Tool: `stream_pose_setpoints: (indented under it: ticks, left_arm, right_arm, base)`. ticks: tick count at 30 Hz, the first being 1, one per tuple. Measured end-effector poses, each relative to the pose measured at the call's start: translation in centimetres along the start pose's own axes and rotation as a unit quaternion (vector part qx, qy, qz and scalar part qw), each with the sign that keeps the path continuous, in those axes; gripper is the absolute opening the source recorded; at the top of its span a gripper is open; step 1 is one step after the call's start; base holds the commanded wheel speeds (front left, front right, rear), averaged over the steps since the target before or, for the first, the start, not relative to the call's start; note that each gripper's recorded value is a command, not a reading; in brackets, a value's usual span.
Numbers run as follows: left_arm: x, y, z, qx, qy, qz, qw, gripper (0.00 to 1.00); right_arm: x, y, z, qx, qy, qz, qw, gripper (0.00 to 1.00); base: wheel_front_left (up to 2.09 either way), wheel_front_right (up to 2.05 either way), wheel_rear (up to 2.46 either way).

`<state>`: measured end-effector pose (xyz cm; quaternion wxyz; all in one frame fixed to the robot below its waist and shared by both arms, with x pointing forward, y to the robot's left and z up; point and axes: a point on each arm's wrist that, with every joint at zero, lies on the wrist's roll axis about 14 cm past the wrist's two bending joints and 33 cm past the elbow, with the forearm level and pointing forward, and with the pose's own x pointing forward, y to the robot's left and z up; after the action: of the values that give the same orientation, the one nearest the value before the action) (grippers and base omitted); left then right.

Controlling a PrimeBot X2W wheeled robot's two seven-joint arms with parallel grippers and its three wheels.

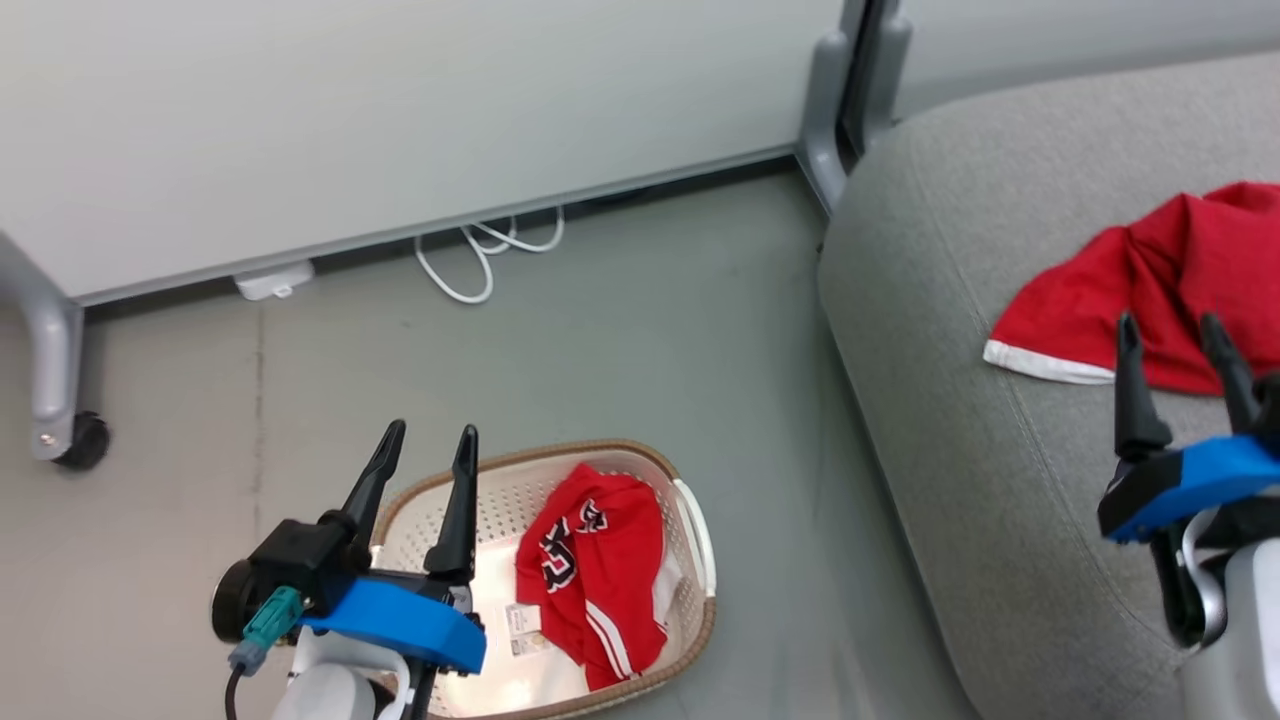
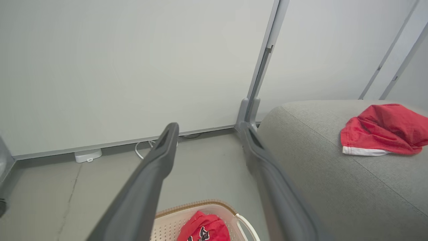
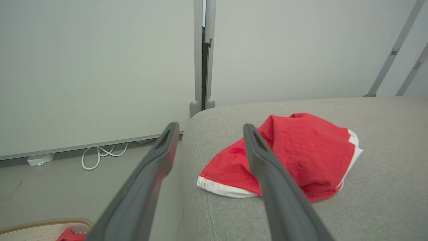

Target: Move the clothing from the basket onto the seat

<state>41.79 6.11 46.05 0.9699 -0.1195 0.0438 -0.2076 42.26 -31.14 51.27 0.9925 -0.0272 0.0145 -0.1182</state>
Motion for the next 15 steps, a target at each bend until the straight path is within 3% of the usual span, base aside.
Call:
stream_pose_setpoints:
  ticks: [15]
  left_arm:
    - [-7.1, 6.3, 1.9, 0.005, -0.027, 0.13, 0.991, 1.0]
  right_arm:
    - [-5.0, 10.9, 0.7, 0.039, -0.021, 0.137, 0.99, 1.0]
  base:
    - [0.0, 0.0, 0.0]
